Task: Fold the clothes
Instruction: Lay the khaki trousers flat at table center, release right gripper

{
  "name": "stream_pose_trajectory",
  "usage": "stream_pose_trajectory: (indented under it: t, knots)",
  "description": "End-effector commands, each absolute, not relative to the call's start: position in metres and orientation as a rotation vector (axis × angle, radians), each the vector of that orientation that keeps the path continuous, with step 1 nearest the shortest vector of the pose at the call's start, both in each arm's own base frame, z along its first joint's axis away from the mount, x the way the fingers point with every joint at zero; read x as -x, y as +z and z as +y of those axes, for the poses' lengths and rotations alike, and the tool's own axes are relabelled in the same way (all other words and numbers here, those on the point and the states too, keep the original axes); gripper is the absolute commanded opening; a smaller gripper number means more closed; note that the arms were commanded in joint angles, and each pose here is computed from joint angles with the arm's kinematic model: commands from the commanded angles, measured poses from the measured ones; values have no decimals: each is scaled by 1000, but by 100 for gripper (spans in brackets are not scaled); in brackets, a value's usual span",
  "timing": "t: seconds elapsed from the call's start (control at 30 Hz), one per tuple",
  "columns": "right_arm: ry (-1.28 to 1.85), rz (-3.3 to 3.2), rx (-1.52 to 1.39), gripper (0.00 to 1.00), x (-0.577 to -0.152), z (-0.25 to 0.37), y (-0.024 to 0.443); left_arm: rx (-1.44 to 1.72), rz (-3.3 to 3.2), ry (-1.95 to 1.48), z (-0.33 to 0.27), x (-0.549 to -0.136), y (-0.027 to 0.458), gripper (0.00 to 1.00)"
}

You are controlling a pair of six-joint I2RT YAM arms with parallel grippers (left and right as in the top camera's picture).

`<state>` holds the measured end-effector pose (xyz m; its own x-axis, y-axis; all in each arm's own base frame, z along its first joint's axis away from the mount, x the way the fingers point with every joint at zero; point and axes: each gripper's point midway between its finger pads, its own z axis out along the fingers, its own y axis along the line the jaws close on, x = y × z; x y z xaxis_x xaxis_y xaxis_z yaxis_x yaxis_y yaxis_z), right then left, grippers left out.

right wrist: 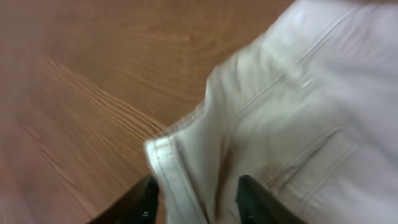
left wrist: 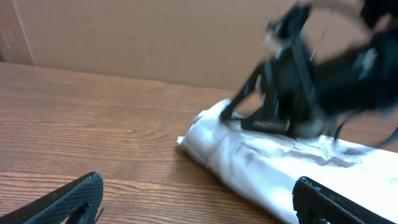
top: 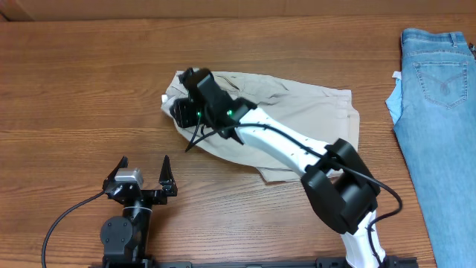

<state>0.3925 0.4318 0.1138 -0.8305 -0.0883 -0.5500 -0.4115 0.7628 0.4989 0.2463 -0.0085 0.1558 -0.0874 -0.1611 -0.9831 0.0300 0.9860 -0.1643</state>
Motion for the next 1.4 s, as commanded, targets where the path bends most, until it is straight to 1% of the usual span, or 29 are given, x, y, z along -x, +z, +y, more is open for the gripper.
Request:
stream_pose_trajectory:
  t: [0.0,0.03,0.1,0.2,0.23,0.3,0.33,0.43,0.63,0.77,0.9,1.03,1.37]
  knots:
    - [847,2258,380,49,-416,412,228,98,1646,-189,-12,-246,156,100]
    - [823,2265,356,50,-421,402,237,98,1646,-189,-12,-246,156,100]
    - [786,2275,289,62,-434,370,254,98,1646,-189,-12,-246,156,100]
    - [736,2303,208,70,-447,331,259,98,1646,-189,-12,-246,156,100]
    - [713,2327,176,76,-452,316,256,98,1646,-189,-12,-246,156,100]
    - [672,2382,117,95,-458,289,247,98,1646,-189,-12,-246,156,100]
    - [656,2416,90,100,-459,277,240,98,1646,-189,-12,-246,156,100]
    - [539,2546,-21,100,-457,230,214,98,1646,-189,-12,-246,156,100]
    - [316,2647,-196,100,-460,167,176,98,1646,-189,-12,-246,156,100]
    - [286,2614,-650,100,-466,120,160,98,1646,-189,-12,-246,156,100]
    - [286,2540,-911,100,-475,75,153,98,1646,-189,-12,-246,156,100]
    - [249,2516,-1020,100,-474,37,147,101,1639,-185,-12,-246,158,100]
    - [46,2591,-1180,100,-436,-12,105,98,1645,-189,-13,-246,157,100]
